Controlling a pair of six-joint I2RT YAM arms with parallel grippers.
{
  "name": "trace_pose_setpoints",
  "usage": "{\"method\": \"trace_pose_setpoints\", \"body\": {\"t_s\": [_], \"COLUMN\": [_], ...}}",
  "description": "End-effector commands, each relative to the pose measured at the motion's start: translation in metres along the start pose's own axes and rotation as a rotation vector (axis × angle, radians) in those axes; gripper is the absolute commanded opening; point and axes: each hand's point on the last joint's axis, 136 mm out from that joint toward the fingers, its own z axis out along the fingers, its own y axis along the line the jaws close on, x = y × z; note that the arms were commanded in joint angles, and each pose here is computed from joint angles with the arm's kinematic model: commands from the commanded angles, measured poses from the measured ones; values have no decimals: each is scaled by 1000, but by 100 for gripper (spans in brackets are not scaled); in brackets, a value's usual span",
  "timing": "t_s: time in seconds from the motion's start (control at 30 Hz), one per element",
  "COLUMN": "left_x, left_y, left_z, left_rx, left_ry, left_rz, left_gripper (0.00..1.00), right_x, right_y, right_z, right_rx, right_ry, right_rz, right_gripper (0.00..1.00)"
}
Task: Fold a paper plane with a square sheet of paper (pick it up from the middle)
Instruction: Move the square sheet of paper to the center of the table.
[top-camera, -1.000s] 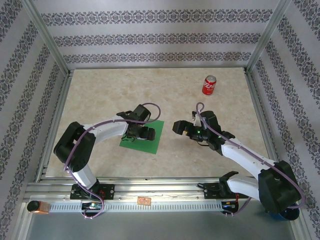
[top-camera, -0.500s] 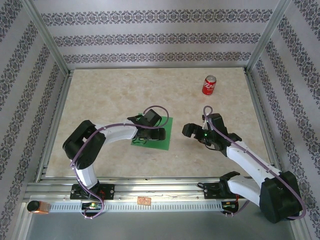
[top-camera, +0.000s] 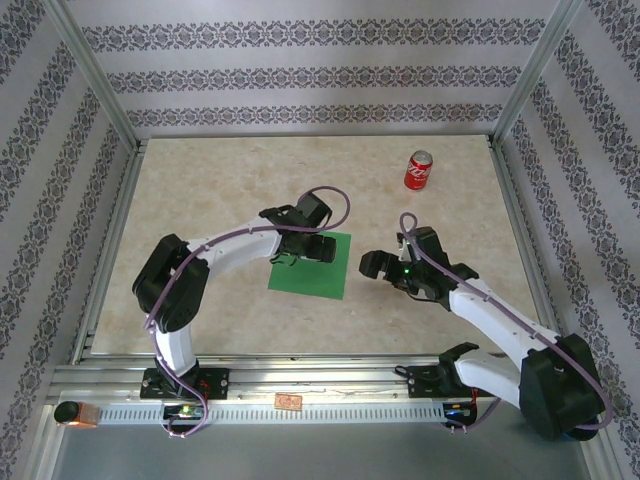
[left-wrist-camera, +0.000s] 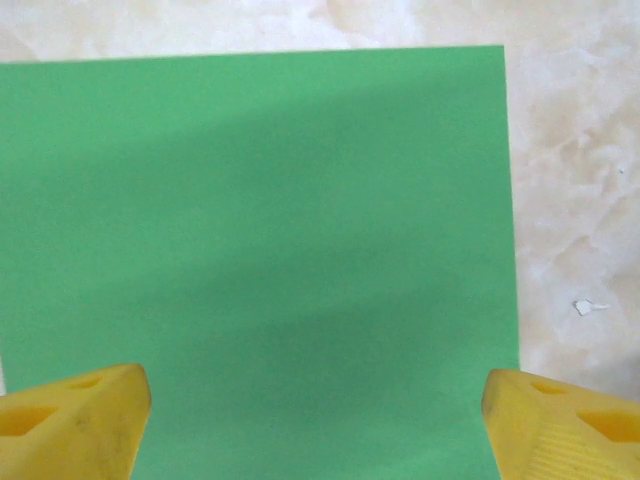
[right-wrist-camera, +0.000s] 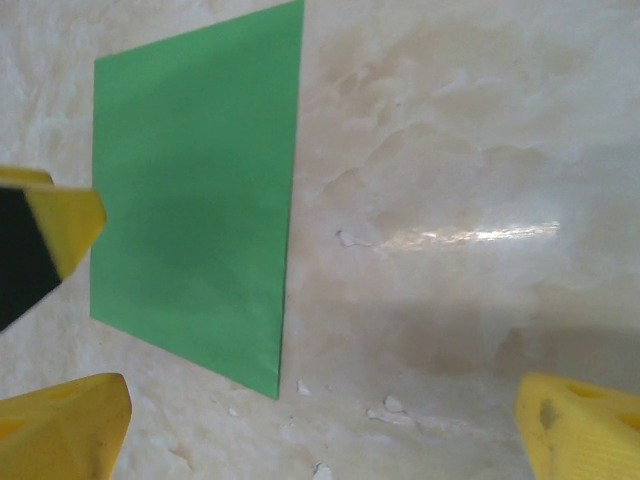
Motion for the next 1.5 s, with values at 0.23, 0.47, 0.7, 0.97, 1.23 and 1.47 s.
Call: {"method": "trace_pose_setpoints", "body": {"t_s": [0.23, 0.47, 0.7, 0.97, 1.23, 1.47], "left_x": [11, 10, 21, 38, 28, -1], "left_y": [5, 2, 3, 15, 11, 17], "left_z": [17, 31, 46, 52, 42, 12], "left_rx": [-56, -71, -68, -140, -178, -267], "left_ry": [194, 240, 267, 263, 182, 91], "left_rz": [100, 66, -4, -170, -312, -255], "left_gripper": [88, 88, 88, 88, 88, 94], "right_x": [-4, -2, -5, -7, -26, -29], "right_y": [0, -8, -25, -46, -58, -29], "right_z": [3, 4, -1, -15, -23, -28], "right_rx": [86, 117, 142, 187, 126, 18], "right_ry": [0, 7, -9, -55, -74, -2], "right_rz": [16, 24, 93, 193, 282, 147], "right_gripper": [98, 98, 98, 98, 98, 98]}}
